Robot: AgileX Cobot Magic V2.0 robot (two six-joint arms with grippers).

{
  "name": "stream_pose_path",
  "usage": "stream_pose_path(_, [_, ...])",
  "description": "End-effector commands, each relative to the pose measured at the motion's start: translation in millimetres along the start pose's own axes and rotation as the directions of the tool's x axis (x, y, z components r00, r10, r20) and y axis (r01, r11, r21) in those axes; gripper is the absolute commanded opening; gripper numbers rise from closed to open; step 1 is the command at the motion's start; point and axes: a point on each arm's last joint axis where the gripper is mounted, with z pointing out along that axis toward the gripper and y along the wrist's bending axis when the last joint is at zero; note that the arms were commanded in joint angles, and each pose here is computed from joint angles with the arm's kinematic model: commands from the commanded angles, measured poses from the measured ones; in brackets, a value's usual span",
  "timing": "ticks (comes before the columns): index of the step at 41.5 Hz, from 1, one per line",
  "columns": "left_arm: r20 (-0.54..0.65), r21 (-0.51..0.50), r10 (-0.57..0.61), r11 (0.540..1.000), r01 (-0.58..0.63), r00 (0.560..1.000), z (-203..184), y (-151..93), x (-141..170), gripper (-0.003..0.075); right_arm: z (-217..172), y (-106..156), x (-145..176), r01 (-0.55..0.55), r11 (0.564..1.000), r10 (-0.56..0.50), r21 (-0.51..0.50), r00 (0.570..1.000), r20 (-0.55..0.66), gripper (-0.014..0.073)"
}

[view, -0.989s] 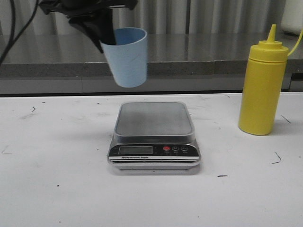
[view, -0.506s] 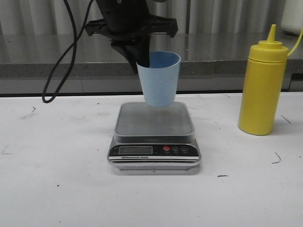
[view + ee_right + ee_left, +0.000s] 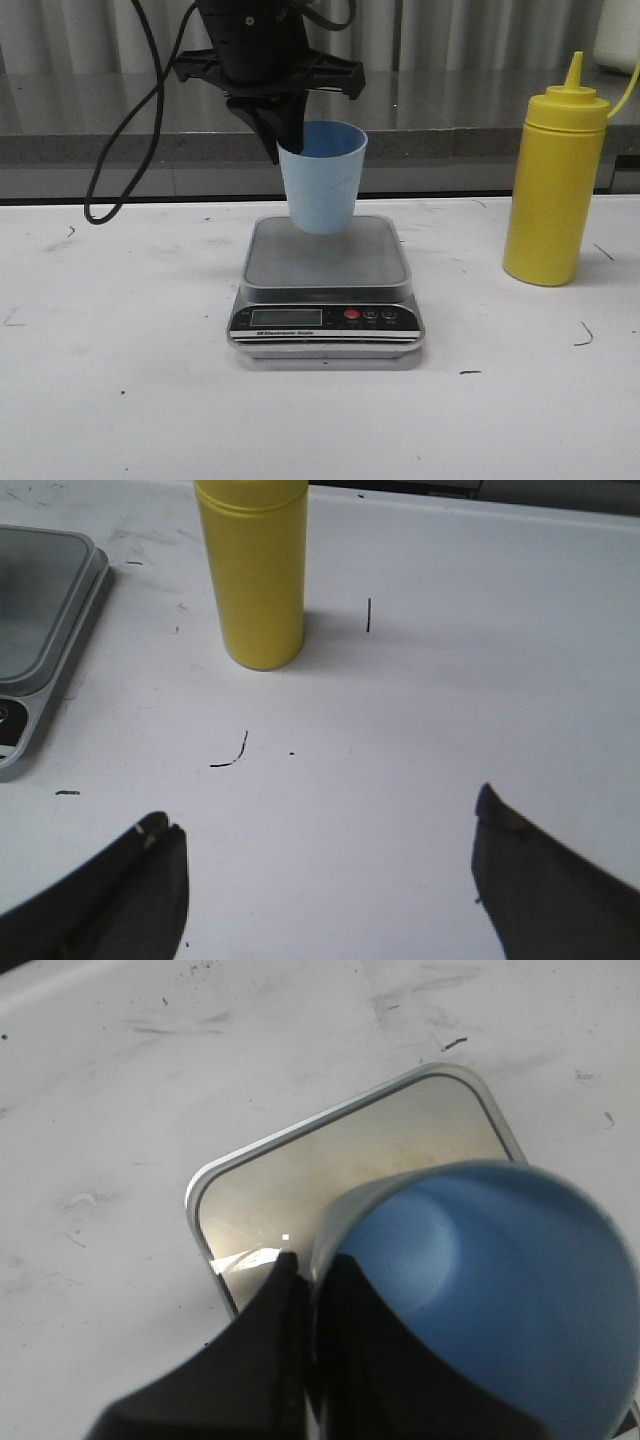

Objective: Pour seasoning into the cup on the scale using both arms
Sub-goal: 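Lift the blue cup with the left gripper and carry it over the scale, then lower the blue cup onto the scale, open the left gripper, withdraw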

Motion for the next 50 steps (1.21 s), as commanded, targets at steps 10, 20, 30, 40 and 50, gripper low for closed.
stream_pose_path(10, [0.097, 0.018, -0.039, 0.999, 0.037, 0.994, -22.2, 5.9, -14.3, -0.0019, -2.7, -0.6, -13.6, 0.003, 1.0, -0.004, 0.005, 0.996, 0.087, 0.06])
stream_pose_path(20, [0.103, 0.032, -0.049, 0.998, 0.046, 0.993, -19.7, 4.5, -15.2, 0.0024, -2.7, -0.6, -13.6, 0.003, 1.0, -0.004, 0.005, 0.996, 0.087, 0.06])
stream_pose_path(30, [0.115, 0.039, -0.053, 0.998, 0.049, 0.992, -22.1, 4.0, -17.6, 0.0352, -2.7, -0.6, -13.6, 0.003, 1.0, -0.004, 0.005, 0.996, 0.087, 0.06])
stream_pose_path(40, [0.124, 0.038, -0.04, 0.999, 0.036, 0.991, -50.2, 5.5, -17.0, 0.0388, -2.7, -0.6, -13.6, 0.003, 1.0, -0.004, 0.005, 0.996, 0.087, 0.06])
stream_pose_path(50, [0.207, 0.034, -0.009, 0.999, 0.002, 0.978, -124.0, 10.5, -3.3, 0.0388, -2.7, -0.6, -13.6, 0.003, 1.0, -0.004, 0.005, 0.996, 0.087, 0.06])
